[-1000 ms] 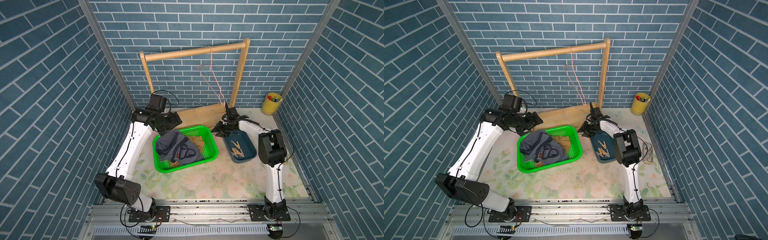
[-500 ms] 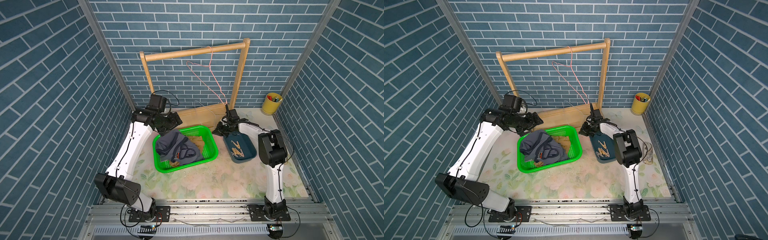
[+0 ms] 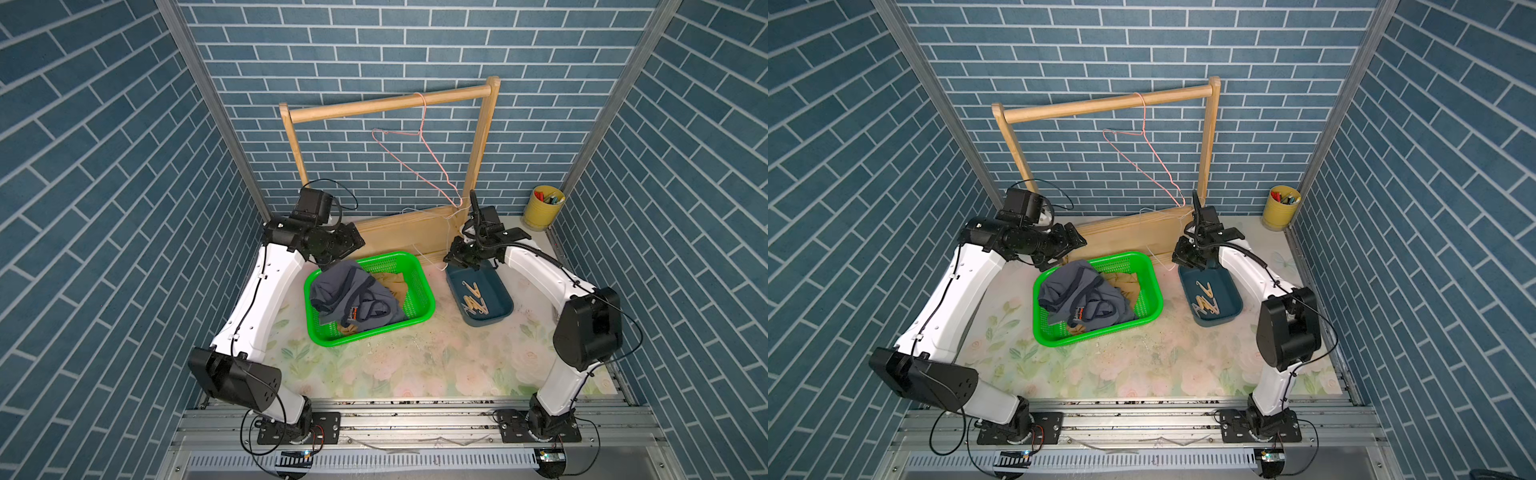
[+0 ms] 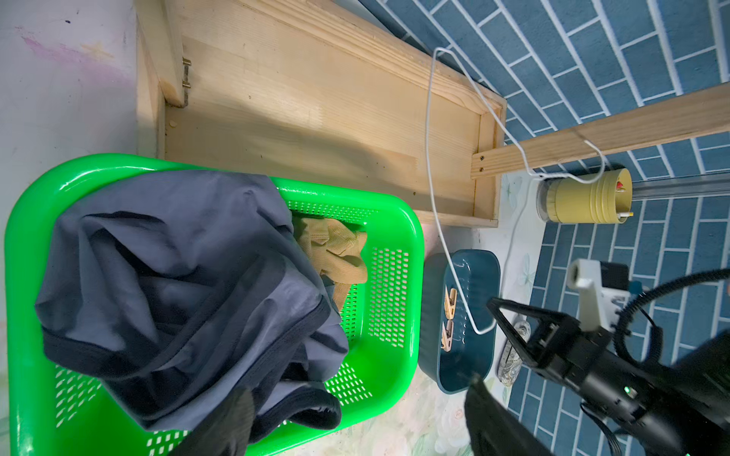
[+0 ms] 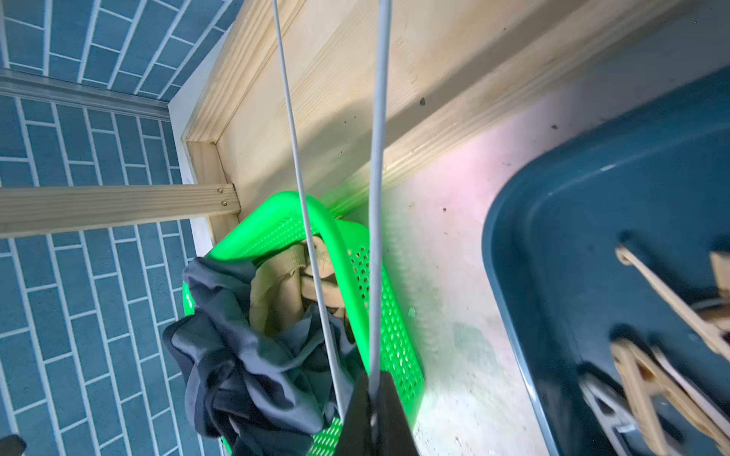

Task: Remove the clothespins securing tank tops to the hanger
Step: Pick up the hanger at the center of the board.

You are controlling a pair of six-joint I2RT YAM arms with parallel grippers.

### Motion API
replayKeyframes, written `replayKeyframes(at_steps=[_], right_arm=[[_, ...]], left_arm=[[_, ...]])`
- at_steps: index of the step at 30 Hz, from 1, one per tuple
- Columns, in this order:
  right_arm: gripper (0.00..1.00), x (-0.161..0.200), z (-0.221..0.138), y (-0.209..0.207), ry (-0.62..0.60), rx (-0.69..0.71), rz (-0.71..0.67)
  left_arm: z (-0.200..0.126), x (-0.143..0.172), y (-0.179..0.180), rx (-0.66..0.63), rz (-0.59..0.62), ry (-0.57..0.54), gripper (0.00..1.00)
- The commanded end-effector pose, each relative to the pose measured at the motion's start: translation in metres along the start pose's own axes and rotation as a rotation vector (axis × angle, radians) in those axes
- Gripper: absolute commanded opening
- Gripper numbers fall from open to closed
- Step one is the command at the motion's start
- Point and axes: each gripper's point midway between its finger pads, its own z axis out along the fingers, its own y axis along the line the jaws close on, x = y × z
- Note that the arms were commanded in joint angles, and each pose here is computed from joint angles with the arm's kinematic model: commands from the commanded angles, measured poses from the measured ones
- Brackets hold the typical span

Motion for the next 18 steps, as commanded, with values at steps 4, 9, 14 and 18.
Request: replayKeyframes(at_steps=[4,9,14,18], right_arm=[[0.00,0.038,-0.040,-0.040,0.032,0.192,-0.038],[0.00,0.054,-0.081,-0.045,0.007,0.253,-0.093],[0.00,0.079,-0.123,-0.028,-0.008,0.248,-0.213],[0.00,0.104,-0.152,-0.026,-0.010,0.329,-0.287]], left_arm=[[-0.001,0.003,-0.006,0.051,0.003,-0.009,0.86],[0.001,0.002,-0.009,0.061,-0.005,-0.004,0.86],[0.002,0.000,-0.010,0.058,-0.018,-0.003,0.86],[0.001,0.001,-0.009,0.041,-0.043,0.010,0.85]])
